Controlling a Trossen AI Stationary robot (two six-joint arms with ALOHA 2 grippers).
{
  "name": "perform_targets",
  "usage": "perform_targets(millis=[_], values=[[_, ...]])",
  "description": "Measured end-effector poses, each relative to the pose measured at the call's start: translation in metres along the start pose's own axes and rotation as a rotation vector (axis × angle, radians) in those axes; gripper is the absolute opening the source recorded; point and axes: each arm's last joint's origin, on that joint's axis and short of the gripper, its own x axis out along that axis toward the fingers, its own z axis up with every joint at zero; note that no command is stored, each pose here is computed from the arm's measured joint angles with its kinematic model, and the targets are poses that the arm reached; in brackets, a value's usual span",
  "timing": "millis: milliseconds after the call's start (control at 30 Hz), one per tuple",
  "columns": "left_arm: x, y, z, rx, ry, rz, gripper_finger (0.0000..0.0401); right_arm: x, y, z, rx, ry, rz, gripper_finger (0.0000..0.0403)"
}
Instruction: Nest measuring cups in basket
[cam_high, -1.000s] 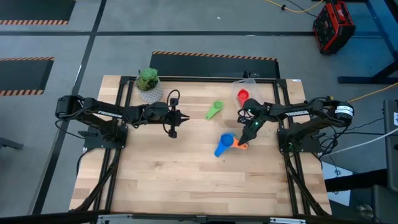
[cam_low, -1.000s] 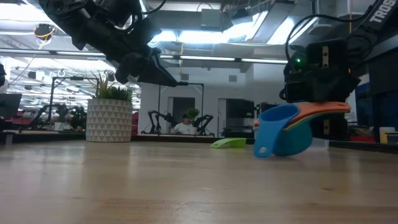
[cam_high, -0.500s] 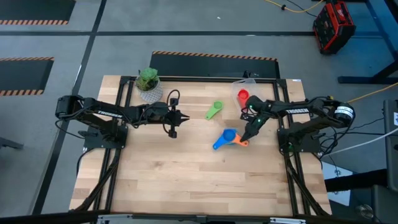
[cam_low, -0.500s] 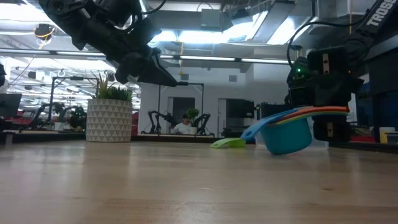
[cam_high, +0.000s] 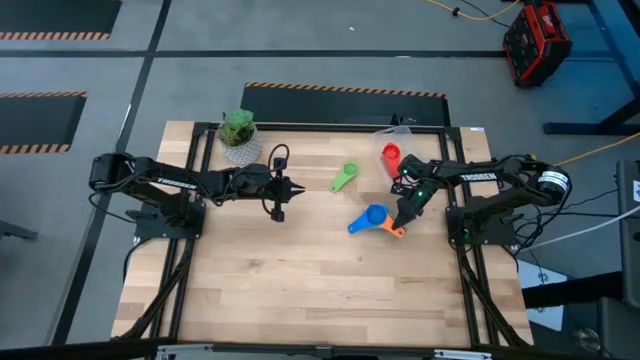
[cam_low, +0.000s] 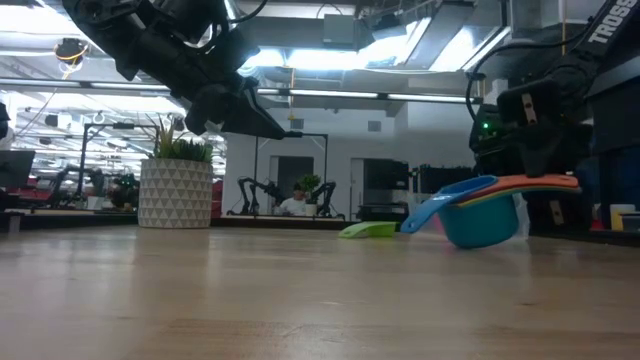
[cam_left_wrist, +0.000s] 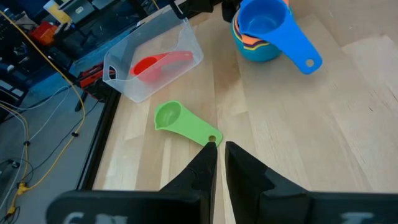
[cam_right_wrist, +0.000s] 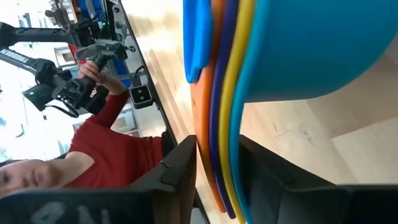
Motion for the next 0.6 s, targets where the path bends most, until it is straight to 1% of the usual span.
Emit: perform_targets(millis=[100,167,600], values=[[0.0000,-0.0001,0.0000,-0.001,0.000,0.000,0.0027,0.0000,0.0000,0.0000,-0.002,0.001,0.001,0.0114],[-0.0001,-0.0009,0.0002,-0.022,0.001,-0.004,0.0027,0.0000,-0.0004,0.0002,-0.005,-0.007,-0.015,0.0114],[-0.0001,-0.0014,0.0003,-0.021,0.001,-0.006,0.0027,0.0000,-0.0007,0.0007,-0.005,-0.014,-0.027,0.0114]])
